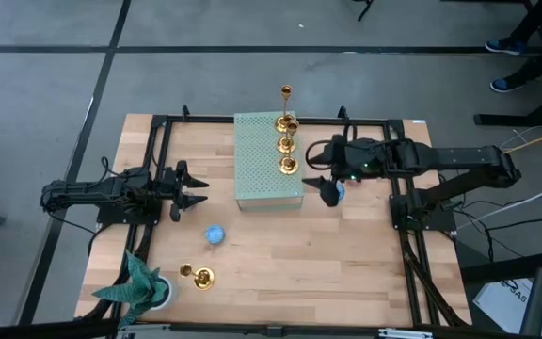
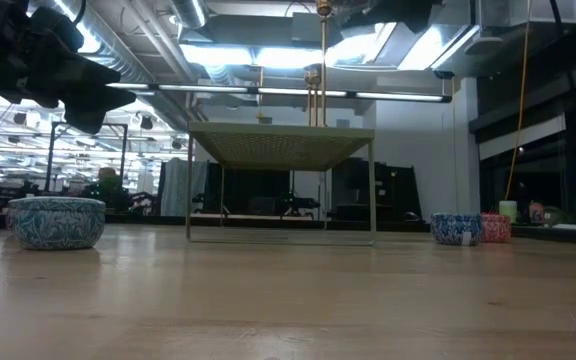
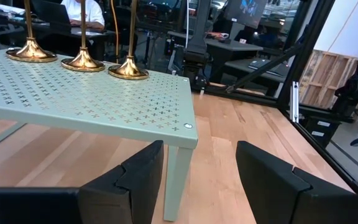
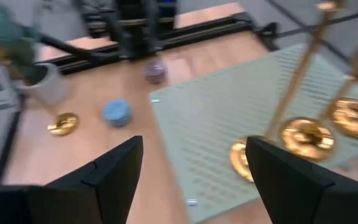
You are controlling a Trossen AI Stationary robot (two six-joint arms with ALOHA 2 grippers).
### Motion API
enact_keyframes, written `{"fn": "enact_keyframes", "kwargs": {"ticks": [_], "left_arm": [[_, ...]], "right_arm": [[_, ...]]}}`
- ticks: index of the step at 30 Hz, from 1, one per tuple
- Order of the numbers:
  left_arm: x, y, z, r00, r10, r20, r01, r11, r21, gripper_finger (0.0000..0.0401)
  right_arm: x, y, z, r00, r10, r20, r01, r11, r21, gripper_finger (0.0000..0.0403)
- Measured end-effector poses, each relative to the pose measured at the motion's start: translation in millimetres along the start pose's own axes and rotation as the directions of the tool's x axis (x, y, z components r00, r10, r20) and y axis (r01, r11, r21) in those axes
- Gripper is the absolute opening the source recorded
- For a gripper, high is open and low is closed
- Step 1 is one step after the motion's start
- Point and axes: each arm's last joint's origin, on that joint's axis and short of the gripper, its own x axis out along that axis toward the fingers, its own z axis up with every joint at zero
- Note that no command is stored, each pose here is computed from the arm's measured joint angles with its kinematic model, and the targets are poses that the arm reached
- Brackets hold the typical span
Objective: Pick & Place candle stick holders
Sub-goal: Align the gold candle holder with the other gold candle holders on the shelf
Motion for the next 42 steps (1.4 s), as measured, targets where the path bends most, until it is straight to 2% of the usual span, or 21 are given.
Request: {"fn": "enact_keyframes", "kwargs": {"ticks": [4,13,18,22,27,31,35,37,42], "left_arm": [[0,0,0,1.0,0.0,0.0,0.0,1.0,0.0,0.02],[0,0,0,1.0,0.0,0.0,0.0,1.0,0.0,0.02],[0,0,2,1.0,0.016,0.02,-0.016,1.0,-0.006,0.02],[0,-1,9,0.995,0.001,0.102,0.014,0.989,-0.148,0.02],[-2,-4,21,0.974,-0.019,0.225,0.096,0.938,-0.334,0.02],[-4,-4,26,0.963,-0.027,0.27,0.14,0.903,-0.407,0.02],[-4,-5,26,0.961,-0.039,0.274,0.167,0.871,-0.463,0.02],[-4,-5,26,0.961,-0.048,0.274,0.174,0.872,-0.458,0.02],[-5,-10,30,0.96,-0.163,0.229,0.232,0.919,-0.32,0.02]], "right_arm": [[-1,7,-2,0.998,0.061,-0.015,-0.061,0.998,-0.012,0.0287],[-3,15,-3,0.996,0.088,-0.013,-0.089,0.996,-0.023,0.0287],[-4,20,-5,0.994,0.108,-0.017,-0.107,0.994,0.039,0.0287],[-4,25,-7,0.992,0.122,-0.023,-0.12,0.989,0.09,0.0287],[3,31,-8,0.992,0.121,-0.025,-0.117,0.985,0.124,0.0287],[16,36,-8,0.998,0.065,0.007,-0.065,0.991,0.12,0.0287],[35,41,-8,0.998,0.062,0.026,-0.065,0.991,0.12,0.0287],[42,44,-9,0.998,0.063,0.026,-0.066,0.993,0.095,0.0287],[50,47,-12,0.993,0.118,-0.013,-0.116,0.989,0.095,0.0287]]}}
